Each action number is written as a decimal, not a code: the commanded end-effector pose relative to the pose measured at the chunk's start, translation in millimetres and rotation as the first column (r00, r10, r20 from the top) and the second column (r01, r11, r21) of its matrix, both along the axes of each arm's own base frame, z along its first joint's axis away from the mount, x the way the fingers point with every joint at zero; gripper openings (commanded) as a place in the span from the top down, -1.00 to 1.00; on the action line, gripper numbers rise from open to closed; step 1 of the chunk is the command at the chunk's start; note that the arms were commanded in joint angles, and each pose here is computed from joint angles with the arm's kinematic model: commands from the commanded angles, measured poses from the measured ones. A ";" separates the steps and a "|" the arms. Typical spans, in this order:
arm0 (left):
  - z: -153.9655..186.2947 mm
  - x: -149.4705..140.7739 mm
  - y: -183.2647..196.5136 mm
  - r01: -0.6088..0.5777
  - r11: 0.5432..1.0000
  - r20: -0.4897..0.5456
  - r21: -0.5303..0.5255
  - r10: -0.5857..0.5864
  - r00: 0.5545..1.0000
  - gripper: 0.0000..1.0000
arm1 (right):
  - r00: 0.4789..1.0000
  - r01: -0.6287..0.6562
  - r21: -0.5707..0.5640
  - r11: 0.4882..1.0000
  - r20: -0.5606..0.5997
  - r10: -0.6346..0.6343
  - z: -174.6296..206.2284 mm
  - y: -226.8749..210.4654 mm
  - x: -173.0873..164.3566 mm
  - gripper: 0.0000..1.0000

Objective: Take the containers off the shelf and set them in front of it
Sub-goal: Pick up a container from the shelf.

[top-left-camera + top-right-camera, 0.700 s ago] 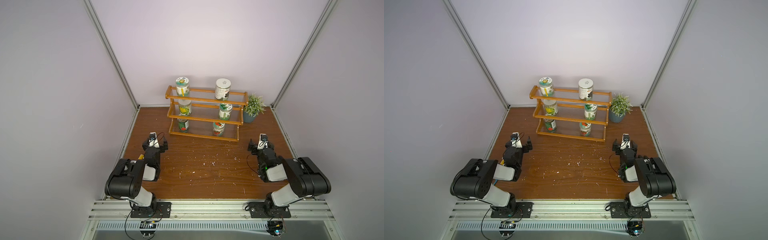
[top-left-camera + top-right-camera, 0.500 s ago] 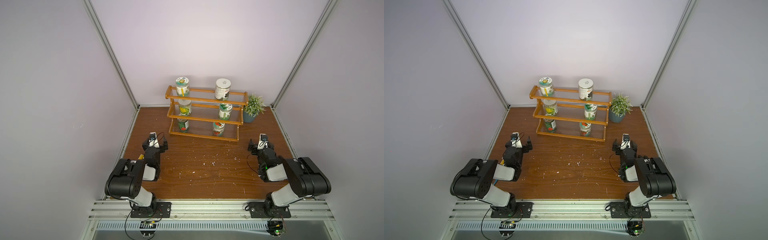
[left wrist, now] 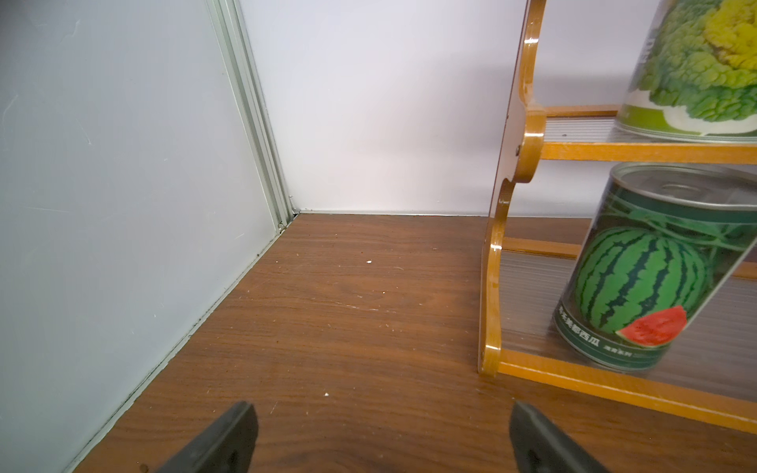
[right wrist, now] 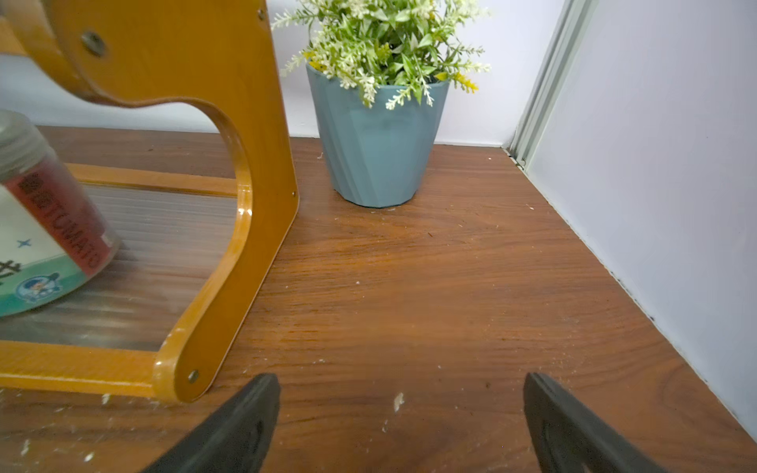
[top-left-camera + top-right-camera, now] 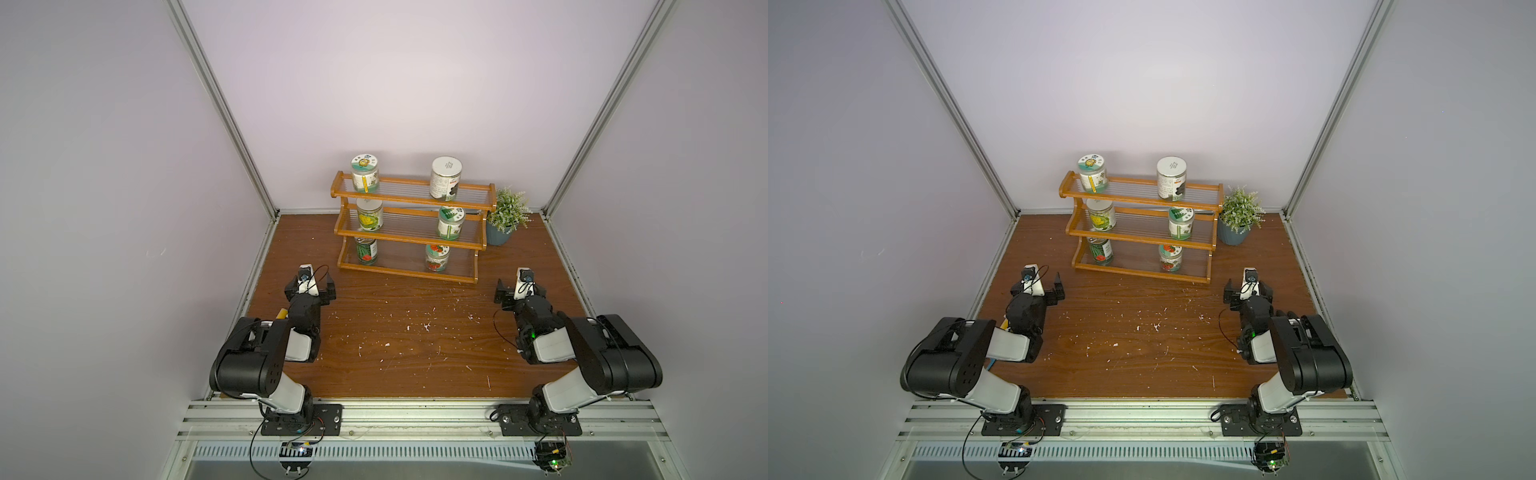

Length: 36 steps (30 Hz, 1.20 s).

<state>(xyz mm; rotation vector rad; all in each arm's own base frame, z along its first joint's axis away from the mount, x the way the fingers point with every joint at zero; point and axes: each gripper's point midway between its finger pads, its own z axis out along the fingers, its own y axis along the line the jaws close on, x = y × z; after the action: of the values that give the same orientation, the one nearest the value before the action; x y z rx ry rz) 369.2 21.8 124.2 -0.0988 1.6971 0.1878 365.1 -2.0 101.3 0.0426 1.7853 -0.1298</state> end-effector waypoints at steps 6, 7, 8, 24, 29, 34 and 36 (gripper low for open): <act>50.8 20.2 -15.9 0.068 0.997 -0.014 0.029 -0.067 0.998 -0.95 | 0.992 -0.099 0.058 0.993 0.083 0.094 84.7 24.5 21.5 -0.99; 56.5 24.9 -17.9 0.077 0.997 -0.033 0.023 -0.077 0.997 -0.95 | 0.991 -0.116 0.067 0.991 0.080 0.111 93.2 30.0 23.8 -0.99; 62.7 29.5 -20.5 0.090 0.996 -0.058 0.016 -0.089 0.994 -0.95 | 0.988 -0.136 0.072 0.988 0.086 0.130 107.1 36.6 26.2 -0.99; 112.5 33.9 -78.0 0.357 0.907 -0.092 -0.224 -0.384 0.919 -0.94 | 0.870 -0.415 0.015 0.909 0.299 0.392 298.8 146.6 70.0 -0.99; 110.5 25.3 -83.9 0.382 0.888 -0.090 -0.257 -0.415 0.905 -0.94 | 0.849 -0.451 0.000 0.892 0.308 0.430 309.8 173.1 96.5 -0.99; 103.1 19.7 -83.0 0.379 0.890 -0.102 -0.253 -0.414 0.905 -0.94 | 0.855 -0.432 -0.001 0.902 0.316 0.410 318.0 184.2 118.8 -0.99; 101.6 19.4 -82.7 0.378 0.892 -0.105 -0.249 -0.413 0.905 -0.94 | 0.851 -0.440 0.000 0.898 0.320 0.417 322.2 189.7 124.2 -0.99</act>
<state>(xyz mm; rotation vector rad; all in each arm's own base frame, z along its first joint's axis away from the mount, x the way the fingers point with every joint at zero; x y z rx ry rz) 393.5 -54.8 229.3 0.0838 1.8383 -0.2871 492.4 186.1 381.9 -0.2861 1.5312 0.2561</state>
